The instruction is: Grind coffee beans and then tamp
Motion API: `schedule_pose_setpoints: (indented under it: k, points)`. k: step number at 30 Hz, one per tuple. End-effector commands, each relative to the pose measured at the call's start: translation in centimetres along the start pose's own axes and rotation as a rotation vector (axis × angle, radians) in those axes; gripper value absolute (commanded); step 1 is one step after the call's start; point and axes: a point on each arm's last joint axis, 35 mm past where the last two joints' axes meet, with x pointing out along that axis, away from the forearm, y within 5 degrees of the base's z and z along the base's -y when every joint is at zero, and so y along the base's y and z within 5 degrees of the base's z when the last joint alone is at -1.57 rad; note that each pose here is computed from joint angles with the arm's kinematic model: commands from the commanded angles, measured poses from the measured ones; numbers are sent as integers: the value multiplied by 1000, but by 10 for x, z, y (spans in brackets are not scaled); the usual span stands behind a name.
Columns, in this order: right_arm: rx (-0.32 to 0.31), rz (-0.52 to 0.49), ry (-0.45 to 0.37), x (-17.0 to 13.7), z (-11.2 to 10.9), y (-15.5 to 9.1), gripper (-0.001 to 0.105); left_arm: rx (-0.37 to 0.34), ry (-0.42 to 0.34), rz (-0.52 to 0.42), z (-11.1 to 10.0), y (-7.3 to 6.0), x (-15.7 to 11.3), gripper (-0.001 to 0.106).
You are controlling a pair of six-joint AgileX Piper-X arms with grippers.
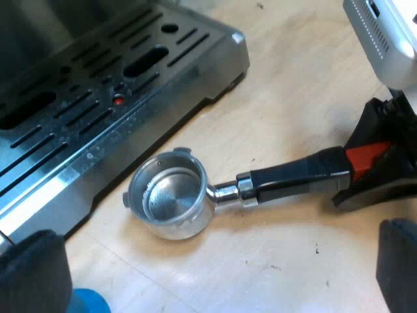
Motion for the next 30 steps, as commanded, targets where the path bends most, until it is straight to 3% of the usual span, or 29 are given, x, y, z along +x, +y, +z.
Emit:
schedule_pose_setpoints:
  k: [1,2,8,15,19,21,24,29,30]
  points:
    - [14,-11,-25,1,5,0,0,6,-2,4,1,0,1,97]
    - [27,-11,-16,3,4,1,0,-9,42,7,1,3,8,97]
    - [35,-14,22,12,-1,3,0,-34,126,-8,0,7,22,97]
    - [36,30,70,13,-6,5,0,-38,135,-17,2,8,26,97]
    - [30,67,96,13,-9,6,0,-41,137,-70,2,6,26,97]
    - [38,89,153,12,-15,7,0,-42,138,-86,2,5,26,97]
    - [47,81,222,11,-22,6,10,-42,138,-85,2,5,26,97]
    - [34,108,306,9,-31,6,44,-42,138,-85,2,5,26,97]
    - [33,113,312,8,-32,7,47,-42,138,-85,2,5,26,97]
